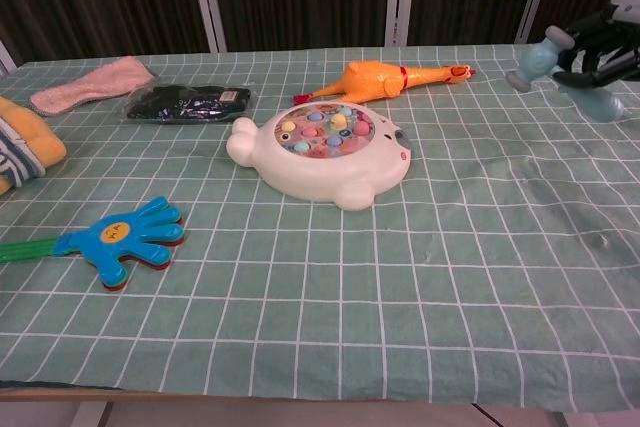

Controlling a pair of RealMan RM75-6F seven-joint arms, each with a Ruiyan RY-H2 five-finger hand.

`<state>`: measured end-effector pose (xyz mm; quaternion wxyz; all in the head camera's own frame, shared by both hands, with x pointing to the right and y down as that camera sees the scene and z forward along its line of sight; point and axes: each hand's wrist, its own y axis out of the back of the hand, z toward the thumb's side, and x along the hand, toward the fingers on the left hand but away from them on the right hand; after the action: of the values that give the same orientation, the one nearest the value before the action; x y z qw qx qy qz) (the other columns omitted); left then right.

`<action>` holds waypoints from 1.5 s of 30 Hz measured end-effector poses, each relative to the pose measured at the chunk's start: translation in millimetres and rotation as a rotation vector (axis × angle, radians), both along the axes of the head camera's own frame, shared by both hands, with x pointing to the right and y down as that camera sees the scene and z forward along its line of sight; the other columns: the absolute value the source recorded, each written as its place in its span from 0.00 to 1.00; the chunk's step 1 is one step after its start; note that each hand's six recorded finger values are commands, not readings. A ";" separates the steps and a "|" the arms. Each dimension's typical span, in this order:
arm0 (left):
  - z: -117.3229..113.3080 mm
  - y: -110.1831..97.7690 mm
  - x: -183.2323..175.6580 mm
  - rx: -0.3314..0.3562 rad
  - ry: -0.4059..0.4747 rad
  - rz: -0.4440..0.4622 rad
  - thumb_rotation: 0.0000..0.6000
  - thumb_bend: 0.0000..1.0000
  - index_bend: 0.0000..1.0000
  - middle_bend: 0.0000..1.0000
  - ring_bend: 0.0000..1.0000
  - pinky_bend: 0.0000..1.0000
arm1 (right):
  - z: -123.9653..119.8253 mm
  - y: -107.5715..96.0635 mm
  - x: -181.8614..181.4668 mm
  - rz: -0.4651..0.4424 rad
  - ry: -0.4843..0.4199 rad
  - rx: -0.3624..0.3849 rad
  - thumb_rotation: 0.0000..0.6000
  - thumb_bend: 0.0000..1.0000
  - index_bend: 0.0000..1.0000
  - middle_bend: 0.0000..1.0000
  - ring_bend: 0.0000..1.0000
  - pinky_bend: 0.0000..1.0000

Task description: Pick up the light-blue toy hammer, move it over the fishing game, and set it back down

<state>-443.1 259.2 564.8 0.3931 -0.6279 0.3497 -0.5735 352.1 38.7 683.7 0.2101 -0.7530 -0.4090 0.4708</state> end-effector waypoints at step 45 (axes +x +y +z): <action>-10.1 -7.5 -15.4 0.013 0.028 -0.041 1.00 0.39 0.00 0.00 0.00 0.03 | 16.6 -52.7 -284.9 -0.481 0.591 0.019 1.00 0.55 1.00 0.66 0.85 1.00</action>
<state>-458.5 251.7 554.8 0.3804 -0.6261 0.3717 -0.5703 67.2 -14.0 700.2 0.4305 -0.6573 -0.1466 0.6009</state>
